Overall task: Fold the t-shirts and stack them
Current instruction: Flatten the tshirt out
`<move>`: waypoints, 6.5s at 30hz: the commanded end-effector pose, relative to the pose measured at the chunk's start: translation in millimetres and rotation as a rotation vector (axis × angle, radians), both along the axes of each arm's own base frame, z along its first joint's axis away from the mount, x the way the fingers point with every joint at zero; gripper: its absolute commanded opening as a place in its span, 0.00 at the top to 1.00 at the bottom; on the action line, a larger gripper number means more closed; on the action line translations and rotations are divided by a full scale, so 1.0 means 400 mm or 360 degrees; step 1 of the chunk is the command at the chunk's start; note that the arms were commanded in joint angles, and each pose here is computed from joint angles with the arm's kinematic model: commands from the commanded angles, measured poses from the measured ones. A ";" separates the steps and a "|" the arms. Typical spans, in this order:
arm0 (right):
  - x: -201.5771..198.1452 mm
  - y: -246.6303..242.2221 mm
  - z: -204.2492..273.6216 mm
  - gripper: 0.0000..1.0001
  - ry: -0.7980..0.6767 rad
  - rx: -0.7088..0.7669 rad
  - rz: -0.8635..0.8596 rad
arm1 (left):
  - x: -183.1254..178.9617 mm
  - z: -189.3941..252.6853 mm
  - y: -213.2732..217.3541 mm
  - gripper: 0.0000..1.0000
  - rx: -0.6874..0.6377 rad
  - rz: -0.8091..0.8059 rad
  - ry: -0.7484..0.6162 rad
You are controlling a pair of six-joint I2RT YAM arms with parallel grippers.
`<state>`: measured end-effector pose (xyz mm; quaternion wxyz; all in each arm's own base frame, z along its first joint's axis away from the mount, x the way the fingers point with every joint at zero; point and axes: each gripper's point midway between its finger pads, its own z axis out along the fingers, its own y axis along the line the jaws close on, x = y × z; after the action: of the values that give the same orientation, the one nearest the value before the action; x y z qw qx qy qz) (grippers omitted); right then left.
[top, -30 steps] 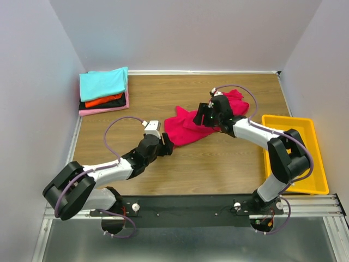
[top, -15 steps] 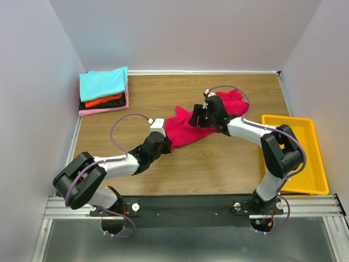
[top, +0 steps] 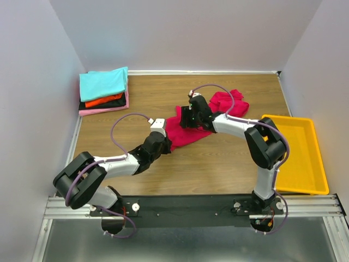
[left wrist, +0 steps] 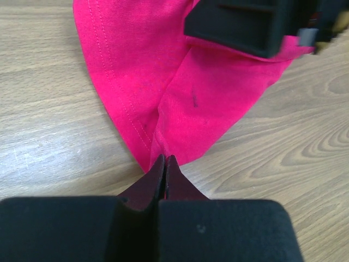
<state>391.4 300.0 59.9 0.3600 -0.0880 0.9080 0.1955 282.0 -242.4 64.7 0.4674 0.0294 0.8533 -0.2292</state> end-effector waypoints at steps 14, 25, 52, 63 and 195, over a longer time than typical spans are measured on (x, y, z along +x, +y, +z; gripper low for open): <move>0.011 -0.048 -0.083 0.82 0.0033 -0.0379 -0.0148 | 0.016 0.049 0.019 1.00 0.0013 0.0065 -0.0093; 0.027 -0.073 0.036 0.99 -0.0122 -0.0342 -0.0226 | 0.047 0.149 0.058 1.00 0.0041 0.0205 -0.0222; 0.070 -0.557 0.758 1.00 -0.0985 -0.0084 -0.0927 | 0.039 0.753 0.530 1.00 0.0062 0.1328 -0.0988; 0.025 -0.692 0.798 0.99 -0.1036 -0.0075 -0.1089 | -0.069 0.708 0.629 1.00 -0.0114 0.1523 -0.1010; 0.604 -0.524 0.641 0.00 -0.1026 0.0013 -0.0739 | 0.578 0.812 0.591 0.02 0.0301 0.1114 -0.1162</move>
<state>655.9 86.3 258.8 0.6287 0.0649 0.7741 0.0367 550.9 -3.0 337.8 0.7345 -0.1149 0.6624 0.0925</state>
